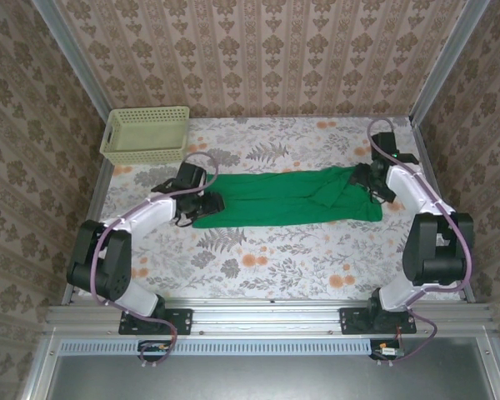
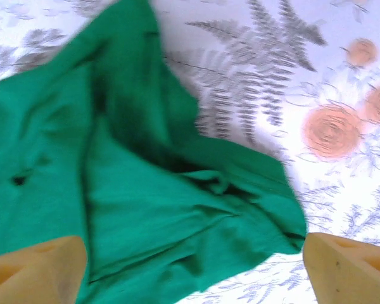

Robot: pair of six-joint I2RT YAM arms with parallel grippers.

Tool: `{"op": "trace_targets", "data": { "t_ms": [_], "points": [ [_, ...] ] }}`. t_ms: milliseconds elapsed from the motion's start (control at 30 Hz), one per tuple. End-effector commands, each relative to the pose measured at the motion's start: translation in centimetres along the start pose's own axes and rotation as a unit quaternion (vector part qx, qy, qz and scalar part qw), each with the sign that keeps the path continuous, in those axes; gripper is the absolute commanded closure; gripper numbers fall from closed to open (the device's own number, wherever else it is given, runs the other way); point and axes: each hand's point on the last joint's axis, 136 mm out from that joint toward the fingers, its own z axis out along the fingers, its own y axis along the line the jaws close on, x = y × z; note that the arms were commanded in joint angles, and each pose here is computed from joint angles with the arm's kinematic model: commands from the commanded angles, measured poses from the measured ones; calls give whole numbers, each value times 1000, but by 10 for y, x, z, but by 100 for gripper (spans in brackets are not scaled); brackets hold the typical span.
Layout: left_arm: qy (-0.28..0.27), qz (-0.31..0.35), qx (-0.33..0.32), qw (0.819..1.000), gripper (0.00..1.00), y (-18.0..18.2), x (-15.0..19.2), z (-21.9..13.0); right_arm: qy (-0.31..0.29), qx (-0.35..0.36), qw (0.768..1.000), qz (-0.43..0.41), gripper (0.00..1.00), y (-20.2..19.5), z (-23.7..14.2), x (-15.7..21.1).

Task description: Fold the inside-out t-shirt

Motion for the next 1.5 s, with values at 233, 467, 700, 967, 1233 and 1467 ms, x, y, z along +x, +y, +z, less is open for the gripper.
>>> {"op": "trace_targets", "data": {
  "t_ms": [233,467,700,967,1233,1467],
  "points": [
    [35,-22,-23,999,45,26,-23,44,87,64,993,-52,7,-3,63,3],
    [71,-41,-48,995,46,52,1,63,138,66,987,-45,9,-5,95,15],
    [73,-55,-61,994,46,73,23,64,170,60,983,-42,26,-2,112,25],
    [77,-73,-55,993,47,77,37,65,170,91,980,-55,58,-12,114,25],
    [84,-51,-44,994,47,53,62,56,107,146,982,-50,86,-37,85,8],
    [87,-24,-22,996,46,11,88,41,41,187,979,-67,96,-55,31,-21]
  ]
}}
